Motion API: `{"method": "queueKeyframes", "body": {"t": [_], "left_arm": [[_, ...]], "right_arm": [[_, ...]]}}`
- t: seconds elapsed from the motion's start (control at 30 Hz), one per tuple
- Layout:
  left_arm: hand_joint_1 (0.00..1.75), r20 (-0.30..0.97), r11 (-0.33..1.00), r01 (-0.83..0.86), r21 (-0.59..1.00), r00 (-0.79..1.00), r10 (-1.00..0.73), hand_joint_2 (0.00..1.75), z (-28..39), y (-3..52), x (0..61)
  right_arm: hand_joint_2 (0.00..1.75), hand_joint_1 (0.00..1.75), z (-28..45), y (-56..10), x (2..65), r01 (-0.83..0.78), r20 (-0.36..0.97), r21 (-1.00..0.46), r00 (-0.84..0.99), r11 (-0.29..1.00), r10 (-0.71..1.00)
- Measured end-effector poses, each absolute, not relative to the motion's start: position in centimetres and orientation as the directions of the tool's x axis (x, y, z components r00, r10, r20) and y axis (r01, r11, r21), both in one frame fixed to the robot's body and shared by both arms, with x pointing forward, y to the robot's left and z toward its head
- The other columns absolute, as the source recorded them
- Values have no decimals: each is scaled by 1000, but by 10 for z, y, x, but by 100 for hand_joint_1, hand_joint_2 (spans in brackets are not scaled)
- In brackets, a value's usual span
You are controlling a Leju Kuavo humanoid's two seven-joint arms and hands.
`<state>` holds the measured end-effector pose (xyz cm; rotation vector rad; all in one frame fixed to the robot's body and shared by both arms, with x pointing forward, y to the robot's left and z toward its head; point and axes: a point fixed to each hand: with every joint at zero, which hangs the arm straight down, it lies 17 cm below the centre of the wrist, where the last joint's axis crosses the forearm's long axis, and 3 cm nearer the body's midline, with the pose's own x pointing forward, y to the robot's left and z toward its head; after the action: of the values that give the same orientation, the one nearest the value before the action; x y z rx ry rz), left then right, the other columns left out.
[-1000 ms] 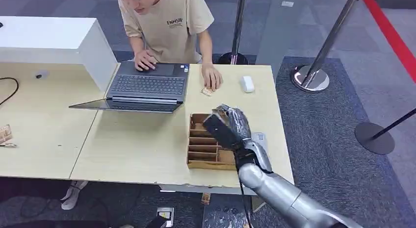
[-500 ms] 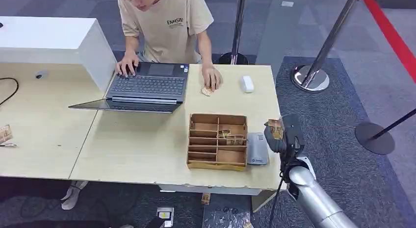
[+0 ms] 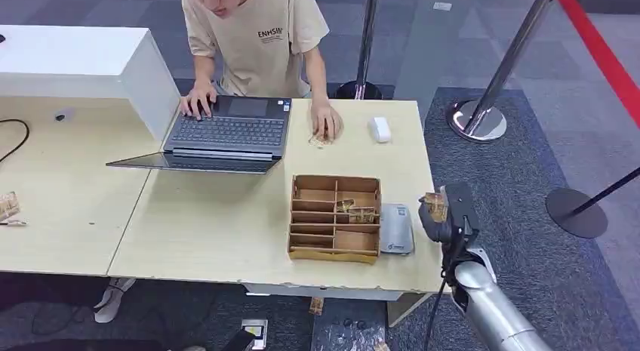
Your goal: Pass the card to the sensor for recognition and then transmit it.
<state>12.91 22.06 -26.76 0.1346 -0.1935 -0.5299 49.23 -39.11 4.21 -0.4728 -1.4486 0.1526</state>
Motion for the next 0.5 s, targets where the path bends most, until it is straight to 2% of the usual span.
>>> {"method": "queueKeyframes", "body": {"t": [0.23,0.5], "left_arm": [[0,147,851,496,173,841,-520,0,-267,220,130],[0,147,843,511,166,833,-533,0,-266,218,134]], "right_arm": [[175,175,30,-379,490,157,922,-378,155,912,355],[175,175,19,-333,492,100,924,-366,157,925,349]]}}
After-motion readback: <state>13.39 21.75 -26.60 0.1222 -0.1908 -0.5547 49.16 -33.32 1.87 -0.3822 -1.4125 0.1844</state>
